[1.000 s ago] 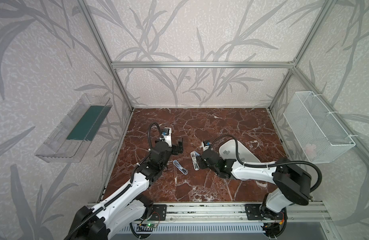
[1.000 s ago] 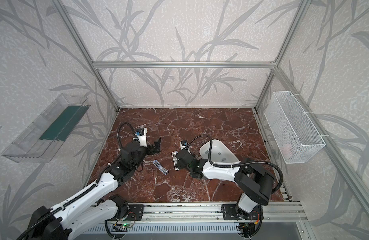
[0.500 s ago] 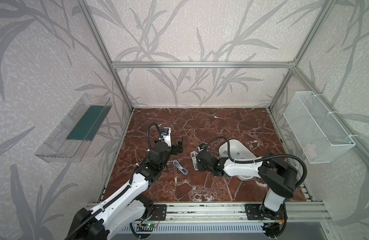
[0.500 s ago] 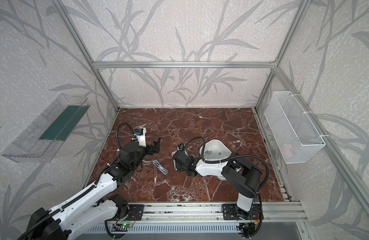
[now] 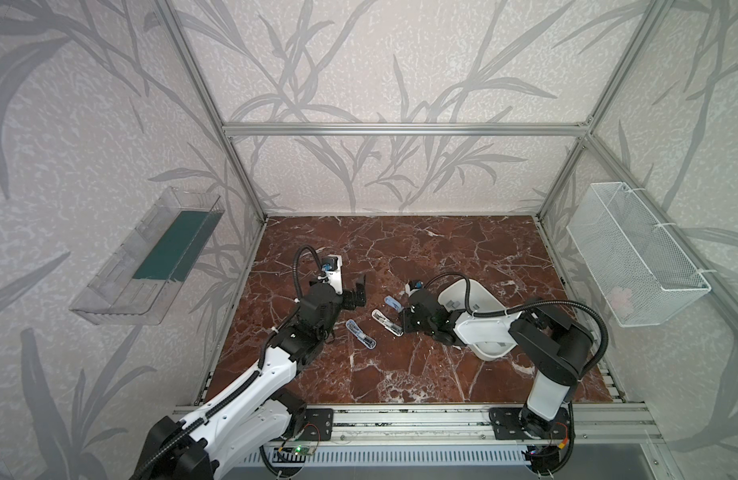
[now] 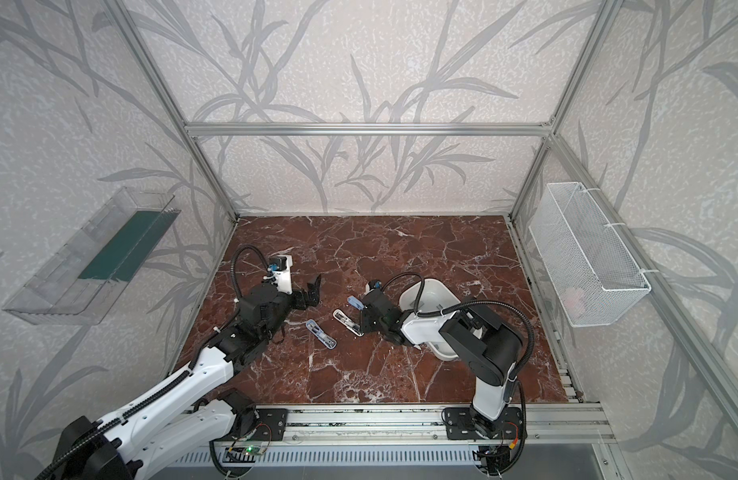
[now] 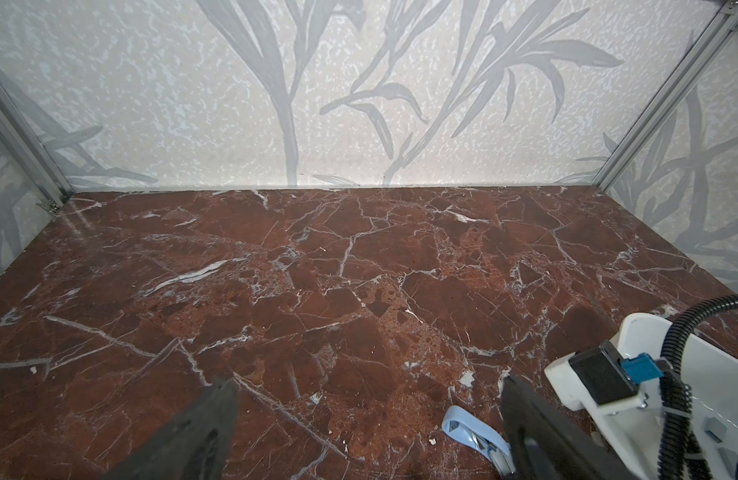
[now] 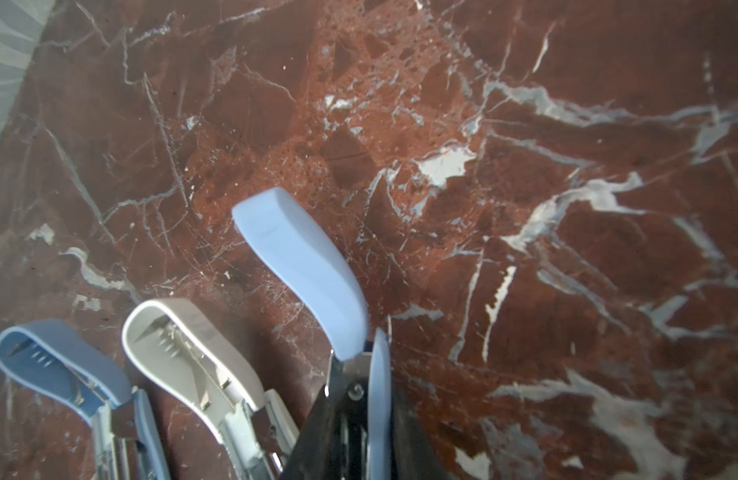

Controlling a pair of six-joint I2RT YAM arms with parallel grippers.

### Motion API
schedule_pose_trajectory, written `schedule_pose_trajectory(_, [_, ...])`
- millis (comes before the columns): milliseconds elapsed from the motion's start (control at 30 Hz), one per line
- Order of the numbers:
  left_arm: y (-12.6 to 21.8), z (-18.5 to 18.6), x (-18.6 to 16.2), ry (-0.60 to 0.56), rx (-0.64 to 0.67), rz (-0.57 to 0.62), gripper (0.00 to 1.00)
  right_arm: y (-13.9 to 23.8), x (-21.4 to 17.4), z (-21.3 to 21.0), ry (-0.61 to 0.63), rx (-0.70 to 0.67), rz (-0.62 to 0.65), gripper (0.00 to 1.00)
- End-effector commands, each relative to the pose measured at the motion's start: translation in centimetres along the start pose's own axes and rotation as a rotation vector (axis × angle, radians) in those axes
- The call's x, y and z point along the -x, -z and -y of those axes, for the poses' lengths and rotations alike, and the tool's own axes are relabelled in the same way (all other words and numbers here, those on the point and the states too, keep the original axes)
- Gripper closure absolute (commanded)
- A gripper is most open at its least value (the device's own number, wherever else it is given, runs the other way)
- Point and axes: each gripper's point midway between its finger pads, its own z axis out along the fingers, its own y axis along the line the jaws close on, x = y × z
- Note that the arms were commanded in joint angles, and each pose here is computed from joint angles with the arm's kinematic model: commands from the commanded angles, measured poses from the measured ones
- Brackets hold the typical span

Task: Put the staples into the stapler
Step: 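Lower the opened small light blue stapler beside the other staplers with right gripper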

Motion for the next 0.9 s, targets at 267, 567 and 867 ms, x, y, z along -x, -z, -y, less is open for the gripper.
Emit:
schedule_pose_trajectory(267, [0.0,0.1,-0.4,0.009,-0.011,-0.017,0.01,-0.6,-4.5,-0.7,-0.22,0.206,-0.194,0.82])
schedule_pose_trajectory(567, [0.2,0.4,-0.1,0.013,-0.029,-0.01,0.01,0.5,-6.2,0.7,-0.253,0.122,-0.242,0.75])
schedule_pose_trajectory(867, [0.0,0.7,-0.4,0.011,-0.04,-0.024,0.01,1.0,-7.4,3.4,-0.225,-0.015,-0.279,0.63])
